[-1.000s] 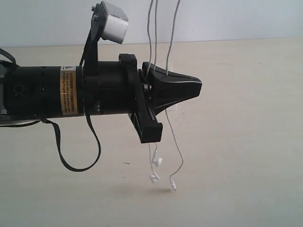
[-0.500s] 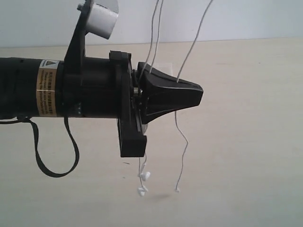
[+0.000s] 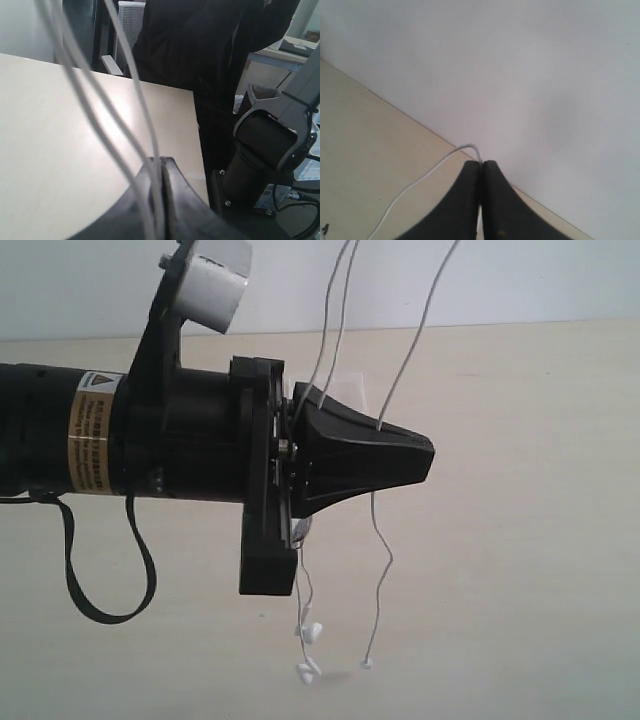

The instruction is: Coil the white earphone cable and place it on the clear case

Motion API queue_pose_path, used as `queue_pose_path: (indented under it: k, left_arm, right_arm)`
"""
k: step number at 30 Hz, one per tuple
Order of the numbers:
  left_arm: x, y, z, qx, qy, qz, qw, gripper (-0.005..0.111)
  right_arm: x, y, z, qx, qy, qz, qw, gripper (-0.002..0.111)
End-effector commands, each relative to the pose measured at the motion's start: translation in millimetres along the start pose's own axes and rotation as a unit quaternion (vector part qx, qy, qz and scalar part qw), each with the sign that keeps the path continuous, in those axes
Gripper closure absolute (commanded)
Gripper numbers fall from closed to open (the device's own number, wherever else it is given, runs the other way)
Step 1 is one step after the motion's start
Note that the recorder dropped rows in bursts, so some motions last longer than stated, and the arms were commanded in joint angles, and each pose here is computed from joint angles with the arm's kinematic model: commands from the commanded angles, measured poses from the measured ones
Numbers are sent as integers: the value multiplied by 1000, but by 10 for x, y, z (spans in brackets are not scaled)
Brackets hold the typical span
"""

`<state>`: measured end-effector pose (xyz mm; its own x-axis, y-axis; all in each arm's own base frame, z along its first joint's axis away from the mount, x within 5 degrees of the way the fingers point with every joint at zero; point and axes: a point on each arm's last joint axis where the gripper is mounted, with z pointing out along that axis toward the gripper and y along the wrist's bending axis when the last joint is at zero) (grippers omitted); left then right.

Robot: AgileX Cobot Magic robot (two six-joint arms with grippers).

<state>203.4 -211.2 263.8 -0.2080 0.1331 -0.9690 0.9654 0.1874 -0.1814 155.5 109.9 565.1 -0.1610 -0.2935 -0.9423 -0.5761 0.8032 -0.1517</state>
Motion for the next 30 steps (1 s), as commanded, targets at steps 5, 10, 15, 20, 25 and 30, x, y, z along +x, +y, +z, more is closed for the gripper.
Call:
queue_pose_path:
  k: [5, 10, 15, 20, 25, 30]
  left_arm:
    - [-127, -71, -57, 3, -24, -6, 1000, 107]
    - [-255, -163, -143, 5, -43, -16, 999, 107]
    - [-365, -246, -224, 5, -62, -13, 998, 107]
    - [-455, -321, -299, 5, -76, -20, 997, 107]
    - [-485, -338, -338, -7, -76, -43, 996, 107]
    - [-484, -335, -338, -7, -75, -62, 995, 107]
  right_arm:
    - [154, -150, -94, 84, 70, 9, 994, 108]
    - [302, -212, 52, 134, 106, 21, 985, 108]
    - [528, -167, 266, 130, 158, 15, 979, 108]
    - [827, -112, 458, 123, 217, 1, 968, 108]
    - [1126, -59, 616, 116, 273, -12, 955, 107]
    - [1278, 3, 687, 94, 302, -11, 949, 85]
